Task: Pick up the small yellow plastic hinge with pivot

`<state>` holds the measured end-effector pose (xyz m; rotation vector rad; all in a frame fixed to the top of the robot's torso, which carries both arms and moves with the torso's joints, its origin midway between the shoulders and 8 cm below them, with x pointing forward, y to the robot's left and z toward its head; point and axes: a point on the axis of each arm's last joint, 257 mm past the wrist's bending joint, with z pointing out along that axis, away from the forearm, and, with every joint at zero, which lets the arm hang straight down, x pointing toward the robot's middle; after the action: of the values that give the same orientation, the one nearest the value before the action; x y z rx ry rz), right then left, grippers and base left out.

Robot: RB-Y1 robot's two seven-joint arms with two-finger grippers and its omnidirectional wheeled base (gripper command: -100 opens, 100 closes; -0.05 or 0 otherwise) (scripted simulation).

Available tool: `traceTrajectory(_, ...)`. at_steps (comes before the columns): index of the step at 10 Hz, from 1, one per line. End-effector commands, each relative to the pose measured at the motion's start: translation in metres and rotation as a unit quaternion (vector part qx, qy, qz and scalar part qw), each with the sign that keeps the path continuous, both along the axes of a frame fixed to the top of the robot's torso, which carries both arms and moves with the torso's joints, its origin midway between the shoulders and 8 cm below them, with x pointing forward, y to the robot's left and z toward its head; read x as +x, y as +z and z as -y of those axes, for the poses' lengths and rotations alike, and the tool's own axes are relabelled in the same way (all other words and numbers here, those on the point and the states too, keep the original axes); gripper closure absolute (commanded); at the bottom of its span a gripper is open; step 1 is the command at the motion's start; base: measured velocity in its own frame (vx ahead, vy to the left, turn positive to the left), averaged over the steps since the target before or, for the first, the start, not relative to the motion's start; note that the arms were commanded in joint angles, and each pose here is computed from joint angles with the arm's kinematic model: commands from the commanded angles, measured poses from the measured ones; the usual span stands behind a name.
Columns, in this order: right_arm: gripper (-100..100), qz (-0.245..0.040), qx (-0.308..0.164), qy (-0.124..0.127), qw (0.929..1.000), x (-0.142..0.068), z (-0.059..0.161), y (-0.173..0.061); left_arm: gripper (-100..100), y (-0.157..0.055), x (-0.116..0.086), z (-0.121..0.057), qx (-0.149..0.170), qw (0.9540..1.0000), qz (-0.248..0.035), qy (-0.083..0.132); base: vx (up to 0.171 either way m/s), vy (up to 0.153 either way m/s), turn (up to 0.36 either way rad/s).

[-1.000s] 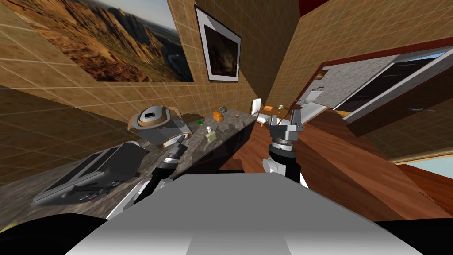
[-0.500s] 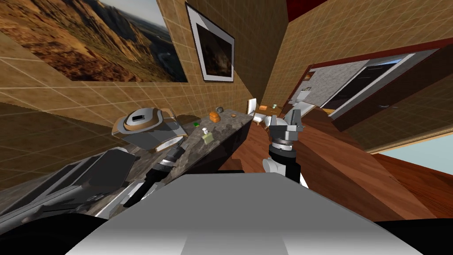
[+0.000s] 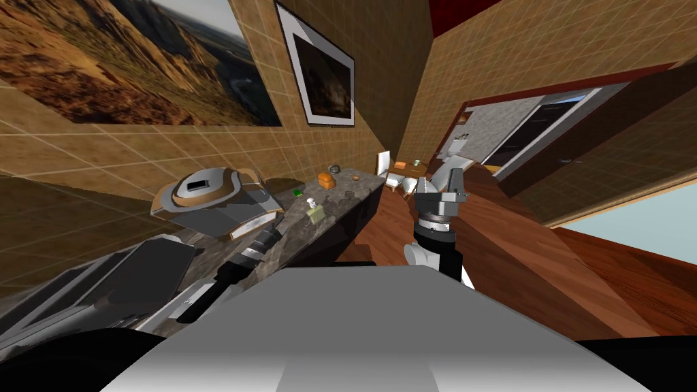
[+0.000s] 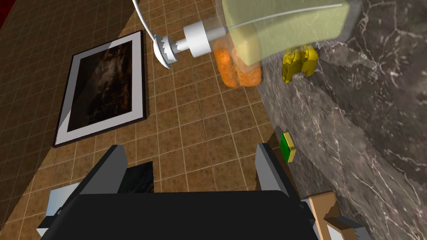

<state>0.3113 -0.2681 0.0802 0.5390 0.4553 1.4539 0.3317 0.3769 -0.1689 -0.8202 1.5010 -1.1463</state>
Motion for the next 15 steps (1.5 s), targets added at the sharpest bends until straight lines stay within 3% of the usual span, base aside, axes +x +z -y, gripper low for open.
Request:
traceTrajectory(1, 0, 0.0, 0.0, 0.0, 1.0, 0.0, 0.0, 0.0, -100, -0.017, -0.008, -0.014, 0.008, 0.9993, -0.036, 0.0, 0.013, -0.015, -0.2)
traceTrajectory(3, 0, 0.0, 0.0, 0.0, 1.0, 0.0, 0.0, 0.0, -100, -0.016, -0.007, -0.013, 0.001, 0.9991, -0.043, -0.007, 0.009, -0.003, -0.057)
traceTrajectory(4, 0, 0.0, 0.0, 0.0, 1.0, 0.0, 0.0, 0.0, -100, -0.032, -0.017, -0.027, 0.011, 0.997, -0.076, -0.005, 0.013, -0.011, -0.213)
traceTrajectory(6, 0, 0.0, 0.0, 0.0, 1.0, 0.0, 0.0, 0.0, -100, -0.031, -0.015, -0.027, 0.004, 0.9964, -0.084, -0.011, 0.009, -0.002, -0.056)
traceTrajectory(7, 0, 0.0, 0.0, 0.0, 1.0, 0.0, 0.0, 0.0, -100, -0.047, -0.026, -0.041, 0.014, 0.993, -0.117, -0.009, 0.015, -0.01, -0.218)
traceTrajectory(9, 0, 0.0, 0.0, 0.0, 1.0, 0.0, 0.0, 0.0, -100, -0.046, -0.024, -0.04, 0.006, 0.9921, -0.125, -0.014, 0.011, 0.0, -0.061)
traceTrajectory(10, 0, 0.0, 0.0, 0.0, 1.0, 0.0, 0.0, 0.0, -100, -0.06, -0.036, -0.055, 0.017, 0.9871, -0.159, -0.011, 0.016, -0.006, -0.2)
traceTrajectory(12, 0, 0.0, 0.0, 0.0, 1.0, 0.0, 0.0, 0.0, -100, -0.059, -0.034, -0.055, 0.008, 0.9859, -0.166, -0.015, 0.011, 0.0, -0.07)
traceTrajectory(13, 0, 0.0, 0.0, 0.0, 1.0, 0.0, 0.0, 0.0, -100, -0.072, -0.046, -0.07, 0.019, 0.9797, -0.199, -0.011, 0.02, -0.002, -0.213)
traceTrajectory(15, 0, 0.0, 0.0, 0.0, 1.0, 0.0, 0.0, 0.0, -100, -0.071, -0.044, -0.07, 0.009, 0.978, -0.208, -0.014, 0.013, 0.002, -0.061)
